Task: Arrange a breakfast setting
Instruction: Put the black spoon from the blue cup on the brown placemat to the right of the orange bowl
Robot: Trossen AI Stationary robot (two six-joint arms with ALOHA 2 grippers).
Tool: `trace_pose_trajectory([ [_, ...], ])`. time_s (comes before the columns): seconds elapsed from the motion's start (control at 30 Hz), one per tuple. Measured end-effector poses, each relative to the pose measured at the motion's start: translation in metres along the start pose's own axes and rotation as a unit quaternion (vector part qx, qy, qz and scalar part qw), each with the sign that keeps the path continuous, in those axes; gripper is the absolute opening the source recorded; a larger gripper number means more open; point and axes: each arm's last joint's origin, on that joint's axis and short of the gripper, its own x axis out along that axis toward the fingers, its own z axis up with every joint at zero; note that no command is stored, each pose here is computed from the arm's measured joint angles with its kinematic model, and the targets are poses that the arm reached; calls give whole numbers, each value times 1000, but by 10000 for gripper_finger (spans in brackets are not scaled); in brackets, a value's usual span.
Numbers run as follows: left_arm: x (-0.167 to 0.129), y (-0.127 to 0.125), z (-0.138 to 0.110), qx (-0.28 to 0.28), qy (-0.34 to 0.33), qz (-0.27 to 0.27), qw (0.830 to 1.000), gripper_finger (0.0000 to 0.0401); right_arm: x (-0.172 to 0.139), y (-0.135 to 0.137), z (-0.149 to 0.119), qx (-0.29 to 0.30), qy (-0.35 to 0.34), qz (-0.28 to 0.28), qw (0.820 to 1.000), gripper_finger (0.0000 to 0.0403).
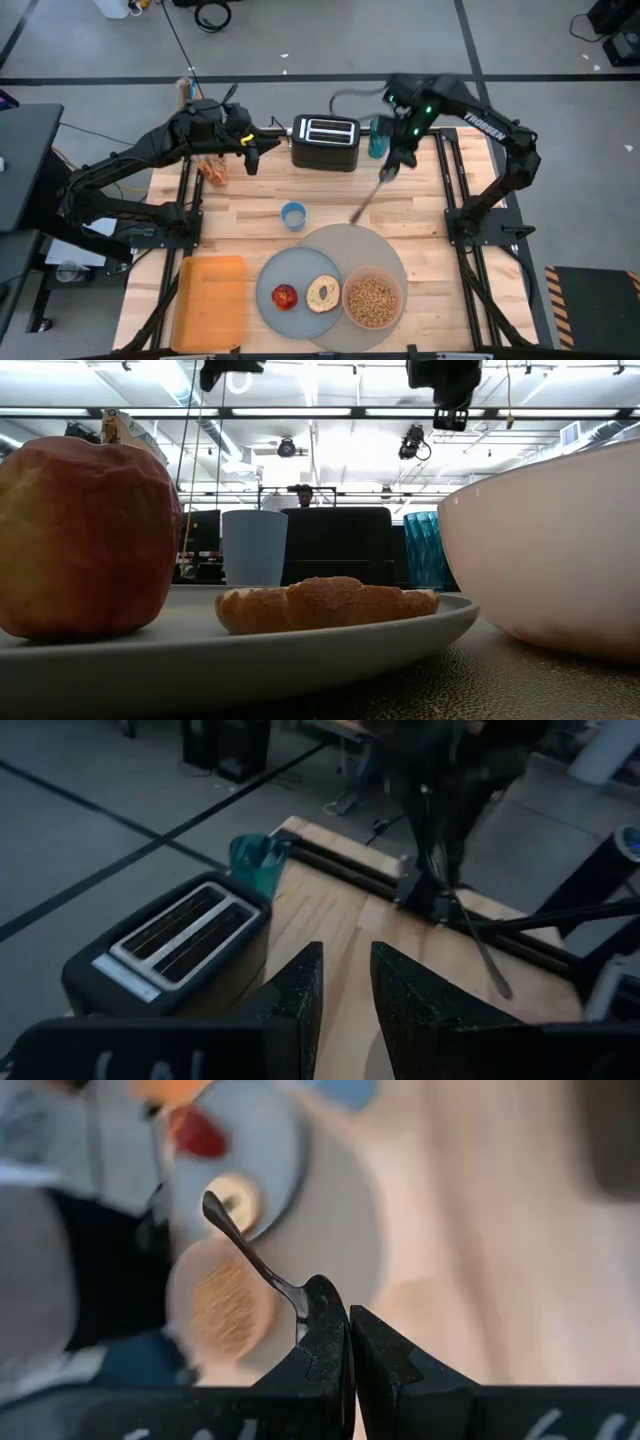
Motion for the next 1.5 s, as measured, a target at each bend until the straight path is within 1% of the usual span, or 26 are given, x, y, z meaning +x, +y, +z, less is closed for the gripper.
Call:
trace_pose_trajectory([
  [0.1, -7, -3, 8, 2, -5, -8, 1000, 93, 22, 9, -10, 2, 41, 36, 999, 24],
  [0.2, -11, -4, 10, 9, 6, -7, 1000, 93, 44, 16, -26, 8, 88, 52, 995, 24],
  [0.33, -16, -5, 12, 19, 19, -5, 1000, 93, 71, 29, -47, 27, 147, 100, 984, 24],
  [0.37, -16, -5, 11, 19, 25, -4, 999, 93, 77, 33, -52, 29, 163, 104, 981, 24],
  [0.57, -16, -5, 8, 22, 42, -18, 999, 93, 115, 50, -82, 2, 263, 99, 960, 24],
  [0.63, -16, -5, 8, 22, 43, -21, 999, 93, 128, 50, -92, -5, 298, 92, 950, 24],
  [0.7, -16, -5, 8, 22, 43, -21, 999, 93, 142, 48, -102, -15, 318, 87, 944, 24],
  [0.77, -16, -5, 8, 19, 43, -21, 999, 93, 156, 45, -110, -27, 321, 89, 942, 24],
  [0.87, -16, -5, 8, 16, 43, -21, 999, 93, 175, 40, -117, -59, 310, 82, 945, 24],
  [0.97, -16, -5, 8, 15, 42, -21, 999, 93, 190, 34, -118, -97, 276, 70, 954, 24],
  [1.17, -16, -5, 8, 12, 42, -20, 999, 93, 209, 24, -115, -120, 230, 86, 962, 24],
  [1.27, -15, -5, 8, 3, 42, -19, 999, 93, 219, 19, -113, -132, 220, 98, 962, 24],
  [1.5, -15, -5, 8, -14, 42, -13, 999, 93, 246, 7, -112, -164, 227, 110, 954, 23],
])
